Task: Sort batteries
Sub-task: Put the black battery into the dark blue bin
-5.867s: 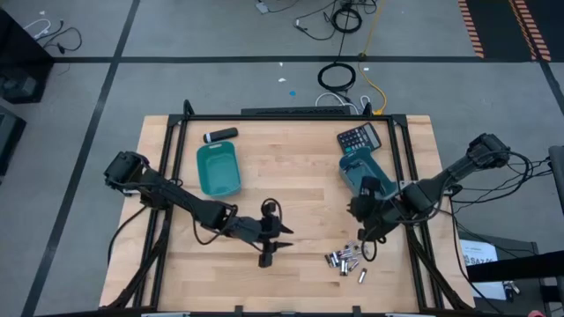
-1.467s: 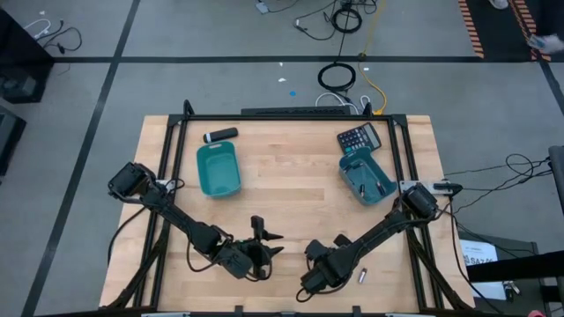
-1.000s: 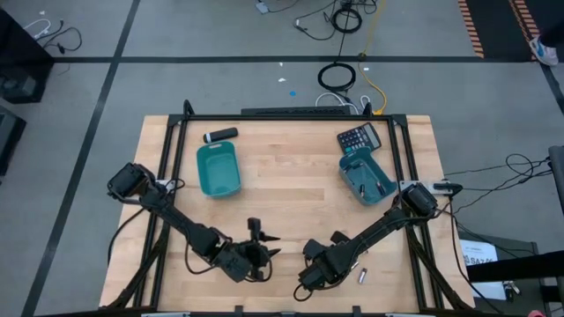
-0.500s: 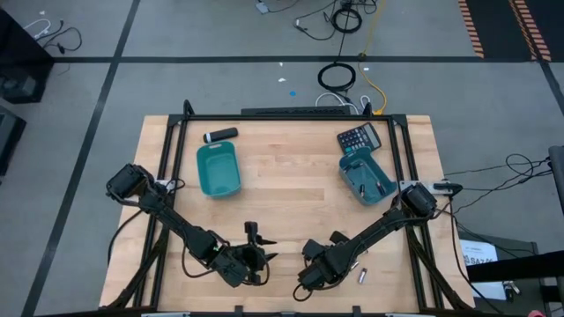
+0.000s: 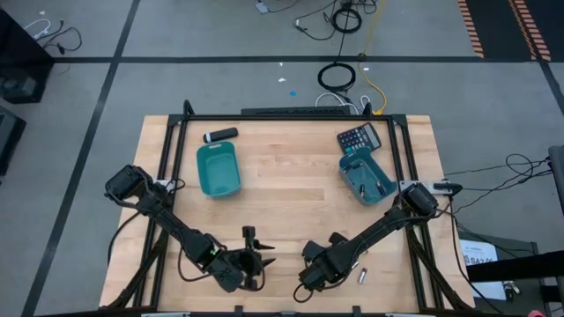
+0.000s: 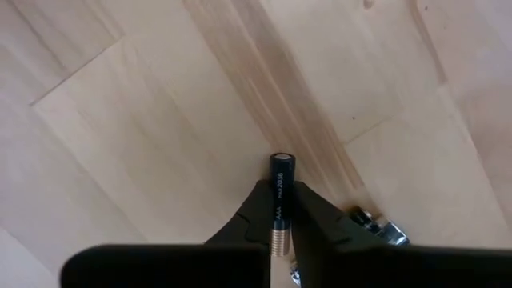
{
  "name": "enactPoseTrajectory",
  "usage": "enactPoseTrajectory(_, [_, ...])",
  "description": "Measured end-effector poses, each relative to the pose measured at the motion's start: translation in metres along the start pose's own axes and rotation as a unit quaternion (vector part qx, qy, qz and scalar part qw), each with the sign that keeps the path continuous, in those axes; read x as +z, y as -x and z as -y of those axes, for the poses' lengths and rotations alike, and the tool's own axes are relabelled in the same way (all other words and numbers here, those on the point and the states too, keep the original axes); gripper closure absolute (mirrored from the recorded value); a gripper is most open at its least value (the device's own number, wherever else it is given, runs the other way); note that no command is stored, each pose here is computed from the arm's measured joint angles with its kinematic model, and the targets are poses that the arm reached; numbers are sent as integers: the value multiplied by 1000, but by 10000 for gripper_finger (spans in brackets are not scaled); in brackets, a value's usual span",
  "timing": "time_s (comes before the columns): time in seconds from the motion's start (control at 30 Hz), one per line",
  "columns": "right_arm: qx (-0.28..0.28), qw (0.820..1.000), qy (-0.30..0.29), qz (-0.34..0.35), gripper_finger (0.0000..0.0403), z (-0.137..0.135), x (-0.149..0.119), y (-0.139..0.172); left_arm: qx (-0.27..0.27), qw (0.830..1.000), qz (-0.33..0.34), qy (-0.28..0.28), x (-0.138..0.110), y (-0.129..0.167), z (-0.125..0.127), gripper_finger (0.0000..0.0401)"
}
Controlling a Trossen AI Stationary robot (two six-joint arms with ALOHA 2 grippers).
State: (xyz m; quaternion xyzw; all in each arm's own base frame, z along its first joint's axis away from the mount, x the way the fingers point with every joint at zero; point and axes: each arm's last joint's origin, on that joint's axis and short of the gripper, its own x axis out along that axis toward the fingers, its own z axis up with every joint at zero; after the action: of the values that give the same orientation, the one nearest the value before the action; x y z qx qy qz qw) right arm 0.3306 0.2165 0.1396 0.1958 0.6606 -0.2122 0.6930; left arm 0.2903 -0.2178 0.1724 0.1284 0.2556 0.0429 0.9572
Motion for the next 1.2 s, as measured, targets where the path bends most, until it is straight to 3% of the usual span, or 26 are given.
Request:
enactPoseTrajectory(0.43, [-23, 999, 33, -9, 401, 0, 1, 8, 1, 1000, -7, -7, -2, 0, -1, 232])
enactPoseTrajectory(0.97, [-54, 998, 26, 10, 403, 3, 1, 10, 1, 1000, -8, -7, -2, 0, -1, 232])
enactPoseTrajectory(1.2, [-117, 992, 43, 36, 403, 5, 4, 43, 1, 1000, -8, -7, -2, 0, -1, 232])
